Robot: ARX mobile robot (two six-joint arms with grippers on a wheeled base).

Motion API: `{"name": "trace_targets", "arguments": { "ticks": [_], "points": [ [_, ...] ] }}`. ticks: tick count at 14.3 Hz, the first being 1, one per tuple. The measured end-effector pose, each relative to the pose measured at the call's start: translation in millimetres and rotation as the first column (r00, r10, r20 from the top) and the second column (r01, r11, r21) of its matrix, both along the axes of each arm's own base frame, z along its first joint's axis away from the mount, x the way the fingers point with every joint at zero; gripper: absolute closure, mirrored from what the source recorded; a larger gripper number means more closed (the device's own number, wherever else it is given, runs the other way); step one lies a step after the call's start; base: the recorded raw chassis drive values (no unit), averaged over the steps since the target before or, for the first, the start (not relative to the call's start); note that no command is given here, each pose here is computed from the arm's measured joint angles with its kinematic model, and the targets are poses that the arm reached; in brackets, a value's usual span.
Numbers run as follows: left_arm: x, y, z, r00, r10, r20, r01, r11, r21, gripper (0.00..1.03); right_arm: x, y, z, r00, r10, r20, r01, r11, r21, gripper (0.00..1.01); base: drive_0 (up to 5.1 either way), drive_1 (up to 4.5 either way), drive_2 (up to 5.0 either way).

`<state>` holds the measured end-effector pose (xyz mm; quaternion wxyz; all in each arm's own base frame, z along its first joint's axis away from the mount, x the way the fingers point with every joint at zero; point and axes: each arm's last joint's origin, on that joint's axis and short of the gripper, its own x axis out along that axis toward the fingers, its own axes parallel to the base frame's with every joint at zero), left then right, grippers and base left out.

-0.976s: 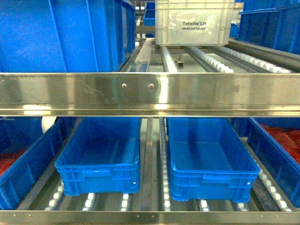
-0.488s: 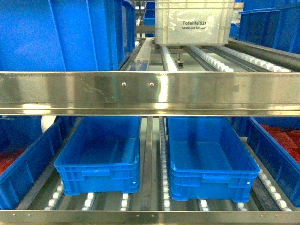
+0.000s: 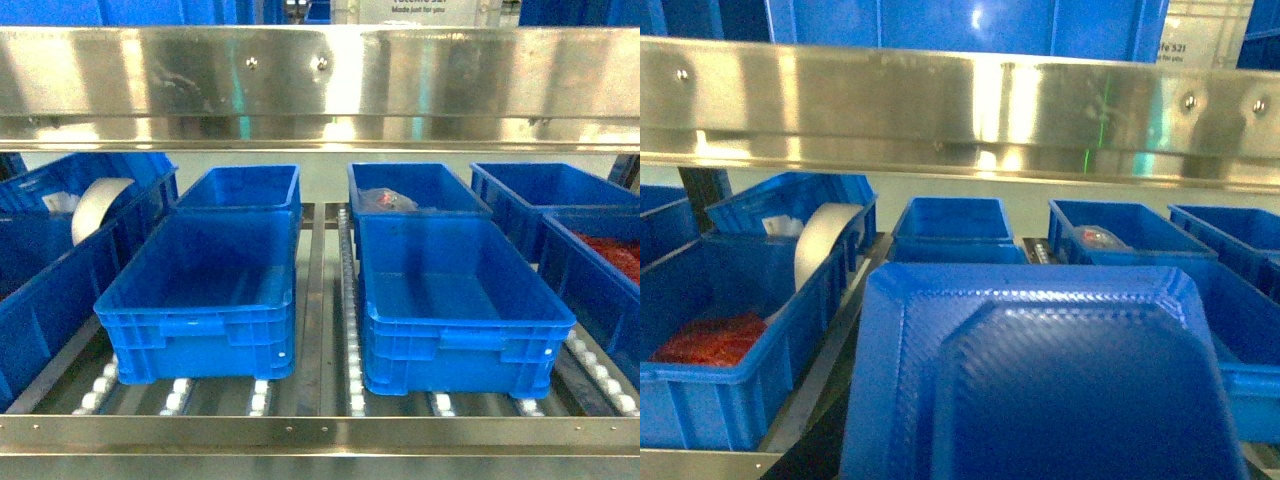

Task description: Sort blue parts and orange caps into right shelf containers

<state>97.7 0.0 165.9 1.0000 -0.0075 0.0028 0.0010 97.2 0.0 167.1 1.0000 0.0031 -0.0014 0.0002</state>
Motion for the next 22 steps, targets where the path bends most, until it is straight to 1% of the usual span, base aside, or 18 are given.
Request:
{"name": "trace_targets", "arguments": {
  "ticks": [4,22],
  "points": [
    [0.0,-0.1,-0.1,1.000,-0.002,-0.001,0.002,1.0000,0.004,0.62,0.0,0.0,-0.1,1.000,0.000,-0.001,0.000,1.0000,0.000,0.59,0.0,0.00,0.0],
    [0.0,-0.1,-0.1,1.000,-0.002,-0.002,0.002,1.0000,0.005,0.62,0.0,0.0,-0.1,1.000,0.000,-0.002,0.000,1.0000,-0.001,0.59,0.0,0.00,0.0]
  ]
}}
